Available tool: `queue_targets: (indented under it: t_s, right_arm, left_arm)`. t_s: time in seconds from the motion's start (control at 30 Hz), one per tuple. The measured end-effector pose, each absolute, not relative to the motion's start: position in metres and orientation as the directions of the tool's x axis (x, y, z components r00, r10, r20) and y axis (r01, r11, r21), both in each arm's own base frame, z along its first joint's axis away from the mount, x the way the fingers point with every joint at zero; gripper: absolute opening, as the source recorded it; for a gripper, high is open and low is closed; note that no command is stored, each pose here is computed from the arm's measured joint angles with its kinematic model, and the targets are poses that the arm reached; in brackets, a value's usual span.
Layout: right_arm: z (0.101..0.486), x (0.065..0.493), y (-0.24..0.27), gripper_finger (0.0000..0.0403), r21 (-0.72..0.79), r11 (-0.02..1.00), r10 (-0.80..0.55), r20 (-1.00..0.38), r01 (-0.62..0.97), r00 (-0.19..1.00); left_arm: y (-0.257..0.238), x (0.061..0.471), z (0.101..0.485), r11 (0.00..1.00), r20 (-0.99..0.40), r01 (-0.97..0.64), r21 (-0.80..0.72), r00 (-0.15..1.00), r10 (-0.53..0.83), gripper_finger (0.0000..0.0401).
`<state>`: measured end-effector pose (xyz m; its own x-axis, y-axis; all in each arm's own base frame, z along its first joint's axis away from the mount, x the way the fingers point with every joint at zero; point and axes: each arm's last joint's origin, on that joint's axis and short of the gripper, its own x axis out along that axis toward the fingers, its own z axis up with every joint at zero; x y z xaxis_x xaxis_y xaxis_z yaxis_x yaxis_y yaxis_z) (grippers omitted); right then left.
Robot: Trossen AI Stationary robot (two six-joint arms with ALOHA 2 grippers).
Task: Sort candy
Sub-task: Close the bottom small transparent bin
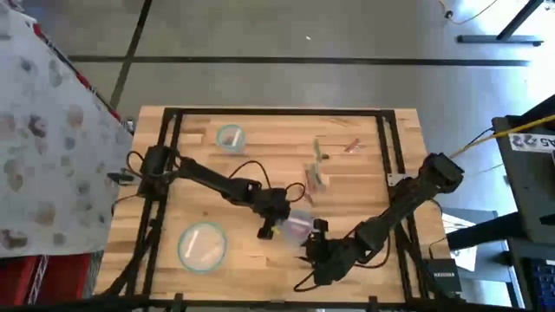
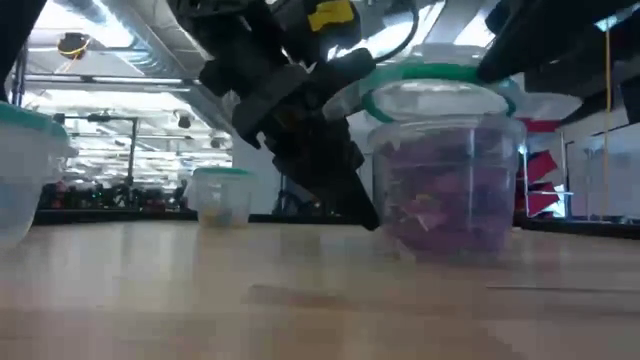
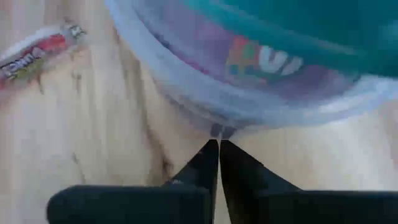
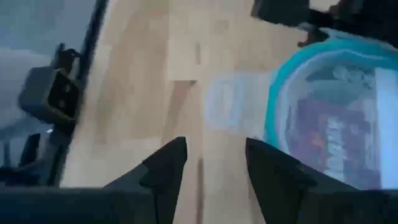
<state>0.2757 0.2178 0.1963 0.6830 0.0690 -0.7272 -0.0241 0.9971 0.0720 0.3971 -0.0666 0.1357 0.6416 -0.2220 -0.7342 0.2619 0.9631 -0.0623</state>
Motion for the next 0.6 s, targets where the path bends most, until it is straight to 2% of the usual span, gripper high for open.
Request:
queue_targets:
  t_s: [0.37,0.6]
  right_arm:
    - [0.1944,0.2737,0.2155,0.0161,0.043,0.999,0.035,-0.743,-0.005,0.669]
    - [0.1929,0.2721,0.2132,0.0161,0.021,1.0,0.002,-0.754,0.021,0.656]
  left_arm:
    - [-0.0635,0.3967,0.1347,0.991,-0.748,0.128,0.038,0.661,-0.057,0.0]
    - [-0.0605,0.3913,0.1304,0.995,-0.791,0.062,0.077,0.612,0.022,0.0]
